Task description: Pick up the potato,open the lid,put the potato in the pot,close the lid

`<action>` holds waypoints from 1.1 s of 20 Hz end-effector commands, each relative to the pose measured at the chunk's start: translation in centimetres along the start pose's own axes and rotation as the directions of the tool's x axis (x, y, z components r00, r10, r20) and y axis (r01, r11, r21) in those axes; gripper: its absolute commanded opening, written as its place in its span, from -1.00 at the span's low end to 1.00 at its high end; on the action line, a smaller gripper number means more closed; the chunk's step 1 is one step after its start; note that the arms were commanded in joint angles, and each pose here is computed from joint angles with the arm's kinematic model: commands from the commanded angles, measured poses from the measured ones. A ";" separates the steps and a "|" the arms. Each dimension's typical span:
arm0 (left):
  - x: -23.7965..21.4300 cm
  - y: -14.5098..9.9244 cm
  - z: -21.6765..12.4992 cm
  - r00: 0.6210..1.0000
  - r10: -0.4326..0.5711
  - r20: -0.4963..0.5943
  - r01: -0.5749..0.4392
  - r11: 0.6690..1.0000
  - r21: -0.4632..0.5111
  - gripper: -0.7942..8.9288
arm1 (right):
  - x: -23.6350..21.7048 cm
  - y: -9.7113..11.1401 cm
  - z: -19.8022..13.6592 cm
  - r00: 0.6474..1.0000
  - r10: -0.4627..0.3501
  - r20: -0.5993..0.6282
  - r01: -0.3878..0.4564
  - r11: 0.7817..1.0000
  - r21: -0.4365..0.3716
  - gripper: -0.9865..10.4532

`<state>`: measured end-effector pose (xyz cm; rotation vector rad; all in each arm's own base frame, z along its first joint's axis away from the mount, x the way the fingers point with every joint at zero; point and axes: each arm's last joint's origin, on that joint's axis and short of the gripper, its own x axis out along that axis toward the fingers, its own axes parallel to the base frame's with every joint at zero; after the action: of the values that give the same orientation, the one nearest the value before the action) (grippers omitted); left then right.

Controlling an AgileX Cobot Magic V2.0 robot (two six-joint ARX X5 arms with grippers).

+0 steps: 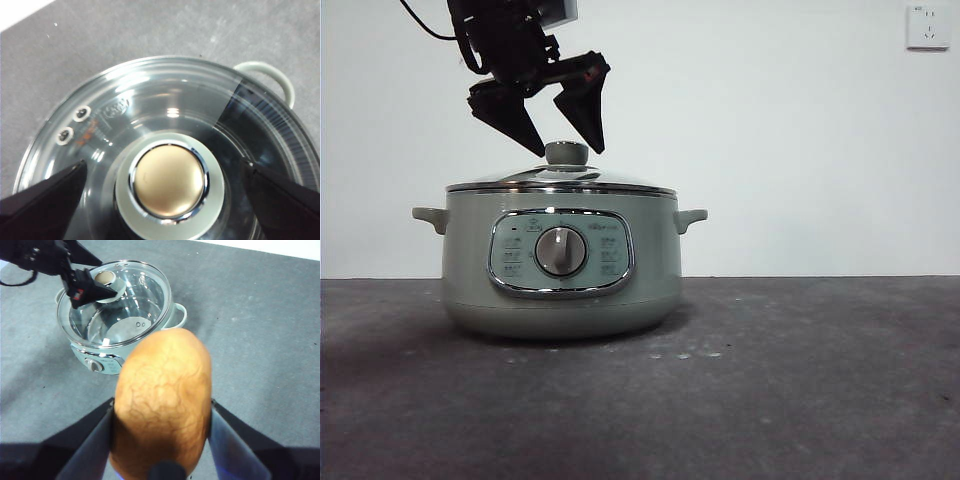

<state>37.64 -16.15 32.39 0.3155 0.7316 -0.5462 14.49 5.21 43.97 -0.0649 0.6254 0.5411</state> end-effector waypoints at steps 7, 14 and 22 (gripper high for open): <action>1.3 -0.1 -0.5 0.999 -0.031 -0.038 0.031 1.000 0.000 -0.50 | -0.1 0.1 0.0 1.000 0.004 0.008 -0.004 1.000 -0.011 -0.85; 1.3 -0.3 -0.7 0.996 -0.069 -0.050 0.069 0.998 -0.011 -0.85 | -0.1 0.1 0.0 1.000 0.004 0.008 -0.004 1.000 -0.013 -0.85; -1.6 -0.1 0.2 0.998 -0.066 0.021 0.066 0.998 -0.005 -0.85 | -0.1 0.1 0.0 1.000 0.004 0.008 -0.004 1.000 -0.013 -0.85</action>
<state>37.49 -15.99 32.16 0.2978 0.7634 -0.5865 14.49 5.21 43.97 -0.0678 0.6249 0.5420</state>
